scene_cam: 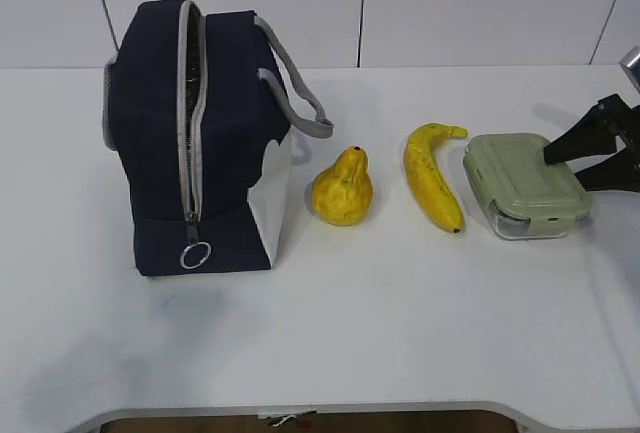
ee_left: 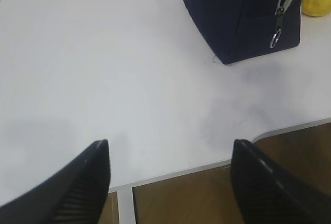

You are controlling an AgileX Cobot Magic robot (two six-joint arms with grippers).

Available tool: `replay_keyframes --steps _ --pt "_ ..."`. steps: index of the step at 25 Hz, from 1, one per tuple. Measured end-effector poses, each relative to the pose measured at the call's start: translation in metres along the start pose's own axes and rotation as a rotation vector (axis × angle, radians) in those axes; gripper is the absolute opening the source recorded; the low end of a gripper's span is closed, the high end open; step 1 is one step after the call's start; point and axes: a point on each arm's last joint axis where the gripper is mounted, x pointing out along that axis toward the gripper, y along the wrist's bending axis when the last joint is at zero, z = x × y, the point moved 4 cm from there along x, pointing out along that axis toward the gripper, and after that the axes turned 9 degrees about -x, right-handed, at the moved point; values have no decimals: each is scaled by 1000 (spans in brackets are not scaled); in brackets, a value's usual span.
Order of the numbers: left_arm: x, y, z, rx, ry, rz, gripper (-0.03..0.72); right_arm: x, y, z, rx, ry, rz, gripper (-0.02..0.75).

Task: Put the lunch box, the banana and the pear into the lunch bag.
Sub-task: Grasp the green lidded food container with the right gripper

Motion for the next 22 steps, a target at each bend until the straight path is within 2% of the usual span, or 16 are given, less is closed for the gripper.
replay_keyframes --steps 8,15,22 --pt "0 0 0 0 0 0 555 21 11 -1 -22 45 22 594" --pt "0 0 0 0 0 0 555 25 10 -1 -13 44 35 590" --pt "0 0 0 0 0 0 555 25 11 0 -10 39 44 501"
